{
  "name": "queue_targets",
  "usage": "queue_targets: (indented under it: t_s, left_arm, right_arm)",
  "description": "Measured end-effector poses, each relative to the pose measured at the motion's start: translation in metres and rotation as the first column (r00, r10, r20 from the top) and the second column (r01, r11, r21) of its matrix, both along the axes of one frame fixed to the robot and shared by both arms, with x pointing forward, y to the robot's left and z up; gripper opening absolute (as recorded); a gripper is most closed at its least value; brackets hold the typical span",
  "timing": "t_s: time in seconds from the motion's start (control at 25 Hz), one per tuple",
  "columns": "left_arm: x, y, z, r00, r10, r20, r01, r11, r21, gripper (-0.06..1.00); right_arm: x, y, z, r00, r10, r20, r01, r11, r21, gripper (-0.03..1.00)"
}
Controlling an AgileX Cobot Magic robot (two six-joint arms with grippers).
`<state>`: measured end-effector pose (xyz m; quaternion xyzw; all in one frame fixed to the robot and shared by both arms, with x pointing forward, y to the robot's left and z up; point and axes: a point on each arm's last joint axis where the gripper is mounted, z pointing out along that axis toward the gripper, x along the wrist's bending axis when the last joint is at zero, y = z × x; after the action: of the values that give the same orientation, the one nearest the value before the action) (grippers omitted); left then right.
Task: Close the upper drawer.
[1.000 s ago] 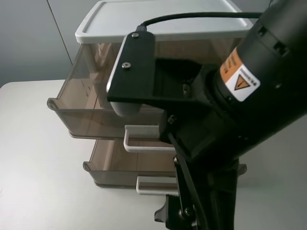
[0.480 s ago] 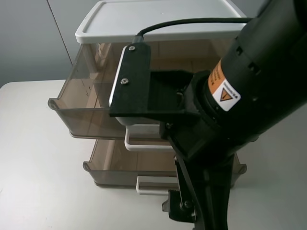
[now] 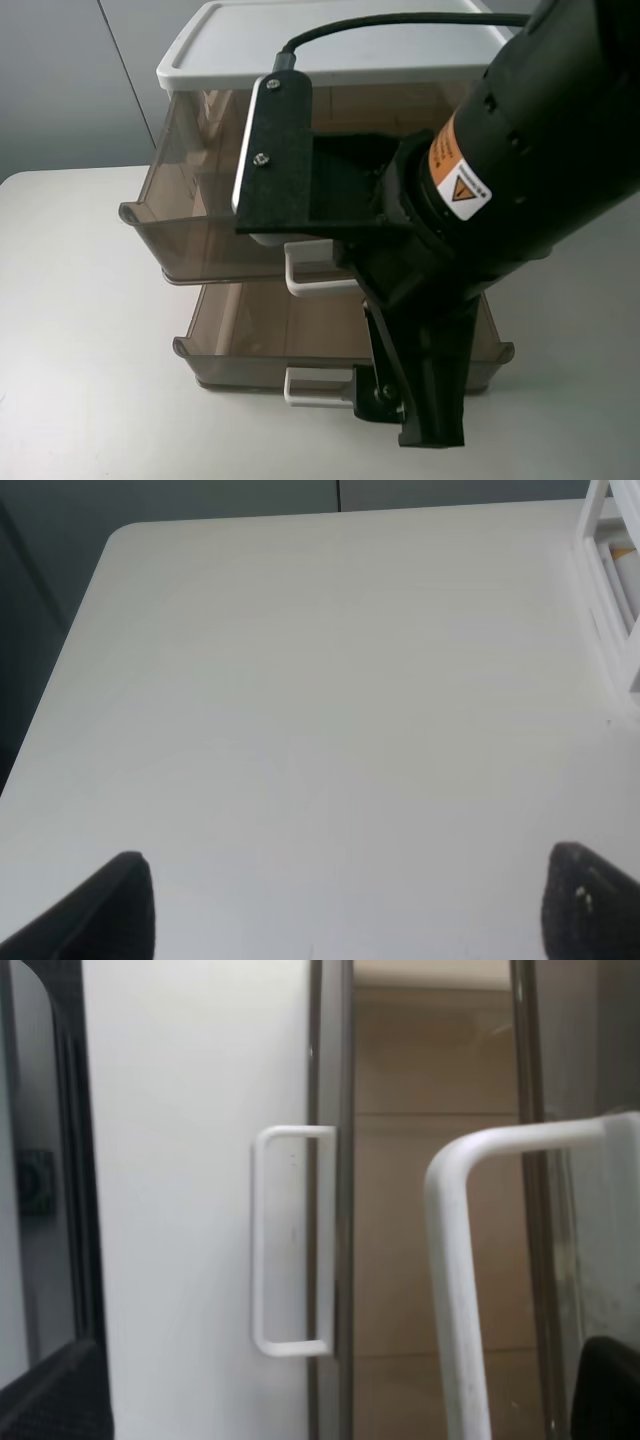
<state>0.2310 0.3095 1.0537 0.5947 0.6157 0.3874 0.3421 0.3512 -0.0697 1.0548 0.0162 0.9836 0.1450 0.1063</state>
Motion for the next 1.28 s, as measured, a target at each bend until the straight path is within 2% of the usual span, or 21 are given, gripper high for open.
queue_targets:
  t_s: [0.2, 0.4, 0.64, 1.16, 1.28]
  left_arm:
    - [0.0, 0.0, 0.0, 1.0, 0.0, 0.0, 0.0, 1.0, 0.0, 0.74]
    - [0.0, 0.0, 0.0, 1.0, 0.0, 0.0, 0.0, 1.0, 0.0, 0.74]
    - [0.0, 0.0, 0.0, 1.0, -0.001, 0.0, 0.001, 1.0, 0.002, 0.74]
    - [0.0, 0.0, 0.0, 1.0, -0.001, 0.0, 0.001, 1.0, 0.002, 0.74]
    - [0.0, 0.0, 0.0, 1.0, -0.001, 0.0, 0.001, 1.0, 0.002, 0.74]
  right_arm:
    - [0.003, 0.003, -0.005, 1.0, 0.007, 0.013, -0.006, 1.0, -0.024, 0.7]
    - [0.009, 0.007, -0.005, 0.996, 0.03, 0.083, -0.03, 1.0, -0.004, 0.7]
    - [0.014, 0.013, -0.01, 0.993, 0.045, 0.112, -0.045, 0.999, -0.004, 0.7]
    - [0.026, 0.016, -0.008, 0.954, 0.121, 0.276, -0.116, 0.993, -0.034, 0.7]
    - [0.032, 0.016, -0.007, 0.948, 0.111, 0.299, -0.112, 0.994, -0.016, 0.7]
